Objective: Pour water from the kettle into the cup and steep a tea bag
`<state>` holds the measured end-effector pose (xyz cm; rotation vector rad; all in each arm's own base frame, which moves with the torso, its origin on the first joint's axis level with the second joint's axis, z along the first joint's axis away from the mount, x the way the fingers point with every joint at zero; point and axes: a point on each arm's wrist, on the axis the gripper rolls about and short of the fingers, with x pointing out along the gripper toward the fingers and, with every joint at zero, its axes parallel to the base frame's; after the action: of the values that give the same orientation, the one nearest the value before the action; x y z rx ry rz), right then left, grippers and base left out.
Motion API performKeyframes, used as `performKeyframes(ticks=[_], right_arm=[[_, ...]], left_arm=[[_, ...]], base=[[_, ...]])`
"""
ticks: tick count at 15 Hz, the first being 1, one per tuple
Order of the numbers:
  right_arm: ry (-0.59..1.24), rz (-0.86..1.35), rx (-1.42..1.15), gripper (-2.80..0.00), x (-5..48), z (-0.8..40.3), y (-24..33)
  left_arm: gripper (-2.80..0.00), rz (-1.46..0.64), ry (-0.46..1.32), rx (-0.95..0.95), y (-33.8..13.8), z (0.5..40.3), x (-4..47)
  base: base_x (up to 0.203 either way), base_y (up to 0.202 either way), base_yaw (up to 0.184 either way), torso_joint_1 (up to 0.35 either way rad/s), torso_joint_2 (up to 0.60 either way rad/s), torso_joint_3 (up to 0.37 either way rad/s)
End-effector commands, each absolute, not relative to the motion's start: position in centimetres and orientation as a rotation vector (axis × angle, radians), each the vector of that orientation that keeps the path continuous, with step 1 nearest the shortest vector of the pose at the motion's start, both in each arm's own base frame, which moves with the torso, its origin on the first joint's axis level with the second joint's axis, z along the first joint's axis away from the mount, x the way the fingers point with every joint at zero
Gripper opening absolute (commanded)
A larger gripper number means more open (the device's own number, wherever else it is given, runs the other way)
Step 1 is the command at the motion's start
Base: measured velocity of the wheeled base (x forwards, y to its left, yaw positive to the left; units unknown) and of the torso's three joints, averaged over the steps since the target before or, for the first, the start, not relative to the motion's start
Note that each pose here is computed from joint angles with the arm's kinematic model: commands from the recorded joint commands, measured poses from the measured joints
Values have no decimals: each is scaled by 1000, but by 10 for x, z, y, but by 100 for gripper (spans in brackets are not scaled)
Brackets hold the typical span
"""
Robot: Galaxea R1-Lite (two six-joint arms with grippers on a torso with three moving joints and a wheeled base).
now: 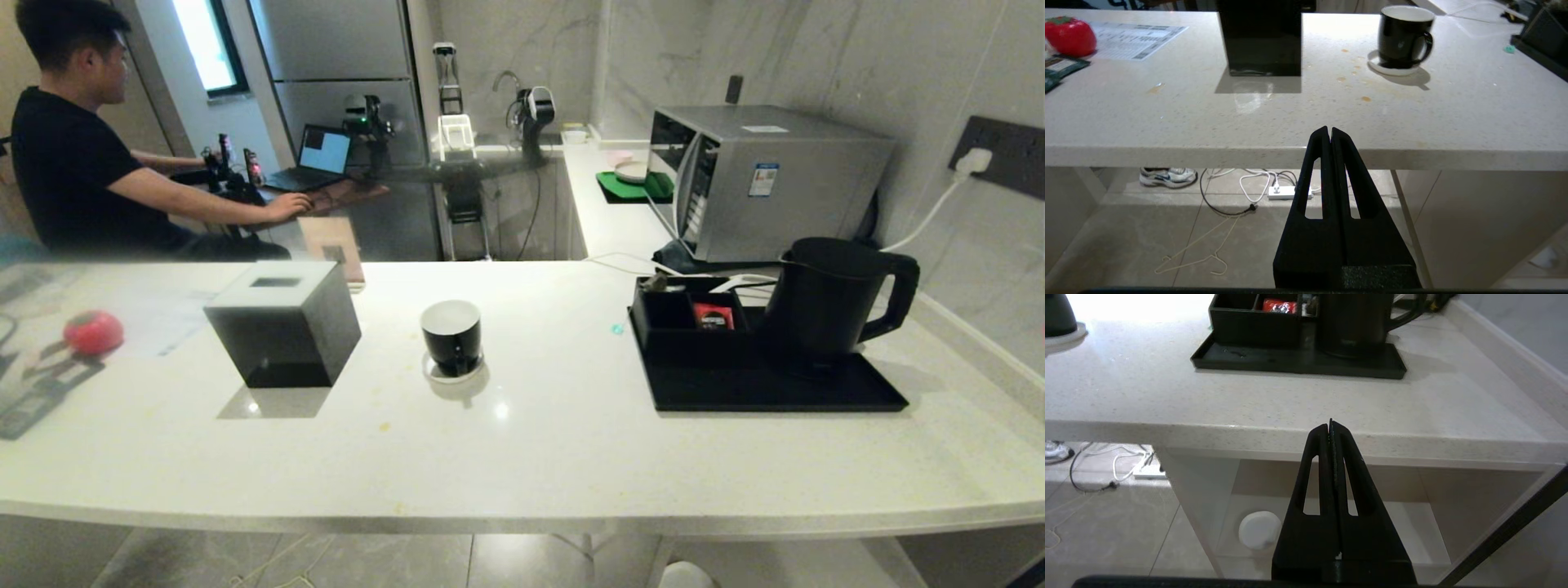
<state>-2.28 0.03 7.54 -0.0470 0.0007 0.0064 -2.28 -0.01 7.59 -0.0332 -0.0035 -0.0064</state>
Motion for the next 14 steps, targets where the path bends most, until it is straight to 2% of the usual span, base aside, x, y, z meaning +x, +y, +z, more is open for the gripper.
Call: performKeyframes(ticks=[1,14], right_arm=[[1,8,-48,-280,-23,76,0],[3,9,-49,-280,-23,75,0]], left_arm=[[-280,-7,-3,-34,0,76,-23],[-280,-7,-3,-34,0,76,-23]], base=[[0,0,0,0,0,0],[0,0,0,0,0,0]])
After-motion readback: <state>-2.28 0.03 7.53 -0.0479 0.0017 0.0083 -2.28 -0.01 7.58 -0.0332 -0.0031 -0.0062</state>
